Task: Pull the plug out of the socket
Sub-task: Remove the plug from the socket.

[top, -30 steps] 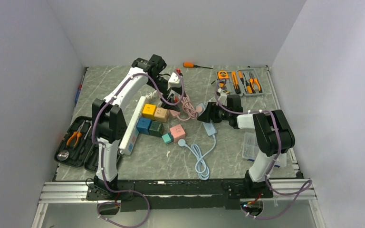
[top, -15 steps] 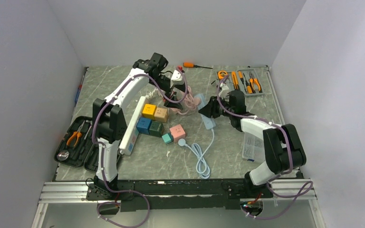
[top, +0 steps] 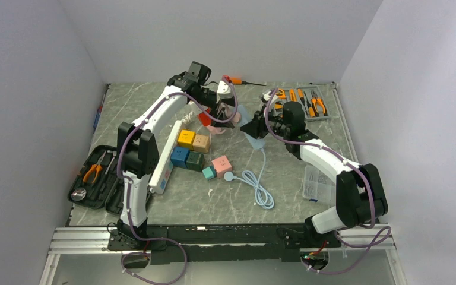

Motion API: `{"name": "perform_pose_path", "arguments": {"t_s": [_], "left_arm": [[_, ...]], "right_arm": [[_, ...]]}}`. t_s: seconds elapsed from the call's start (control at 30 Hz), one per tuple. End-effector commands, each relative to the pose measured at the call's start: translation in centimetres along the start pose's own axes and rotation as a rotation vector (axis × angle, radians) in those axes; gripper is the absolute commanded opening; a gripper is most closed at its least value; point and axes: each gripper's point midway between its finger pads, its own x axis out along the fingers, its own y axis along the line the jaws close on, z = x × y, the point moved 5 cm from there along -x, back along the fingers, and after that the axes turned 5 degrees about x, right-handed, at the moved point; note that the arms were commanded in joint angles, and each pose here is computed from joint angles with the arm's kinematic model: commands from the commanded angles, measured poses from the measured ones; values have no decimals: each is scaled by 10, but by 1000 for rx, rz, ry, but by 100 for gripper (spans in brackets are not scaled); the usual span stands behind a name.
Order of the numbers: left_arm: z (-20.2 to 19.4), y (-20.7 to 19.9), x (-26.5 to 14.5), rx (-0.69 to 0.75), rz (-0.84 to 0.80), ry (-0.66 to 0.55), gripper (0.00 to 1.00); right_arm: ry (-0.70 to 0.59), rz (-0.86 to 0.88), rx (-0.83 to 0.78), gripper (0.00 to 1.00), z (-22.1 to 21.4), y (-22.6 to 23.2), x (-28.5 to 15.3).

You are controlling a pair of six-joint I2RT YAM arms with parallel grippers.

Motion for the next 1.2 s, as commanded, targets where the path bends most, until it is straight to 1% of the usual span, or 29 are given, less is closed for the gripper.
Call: {"name": "perform_pose_path", "arguments": {"t_s": [0.0, 0.1, 0.13, 0.17, 0.23, 0.37, 0.6, 0.7, 0.77, 0.83, 0.87, 0.93, 1.0, 1.03, 1.17], "left_arm": [[17, 25, -7, 65, 88, -53, 99], [22, 25, -17, 81, 100, -64, 99], [21, 21, -18, 79, 80, -59, 99], [17, 9, -18, 41, 38, -49, 99], [11, -5, -16, 9, -25, -36, 99], [0, -23, -11, -32, -98, -12, 99], [2, -36, -10, -53, -122, -26, 98], [-3, -36, -9, -67, -115, -15, 99], [-3, -34, -10, -69, -108, -21, 98], [1, -33, -10, -68, -108, -34, 92], [4, -33, -10, -71, -111, -43, 87], [8, -34, -11, -80, -123, -51, 73], [8, -37, -13, -81, -136, -51, 64], [7, -39, -14, -85, -142, -53, 61], [7, -45, -18, -62, -148, -62, 59]], "right_arm": [[-163, 162, -238, 0, 68, 49, -9], [-168, 149, -241, 0, 69, 50, -11], [-174, 146, -245, 0, 70, 51, -12], [-185, 139, -251, 0, 72, 51, -14], [-208, 132, -264, 0, 77, 53, -16], [-250, 131, -290, 0, 86, 57, -21], [-297, 124, -310, 0, 97, 59, -22], [-317, 119, -331, 0, 101, 61, -25], [-328, 118, -331, 0, 102, 61, -26], [-331, 123, -325, 0, 101, 61, -24], [-333, 120, -320, 0, 101, 60, -23], [-344, 113, -318, 0, 100, 58, -22], [-355, 106, -319, 0, 100, 56, -23], [-358, 104, -321, 0, 100, 56, -22], [-356, 106, -312, 0, 98, 53, -19]]}}
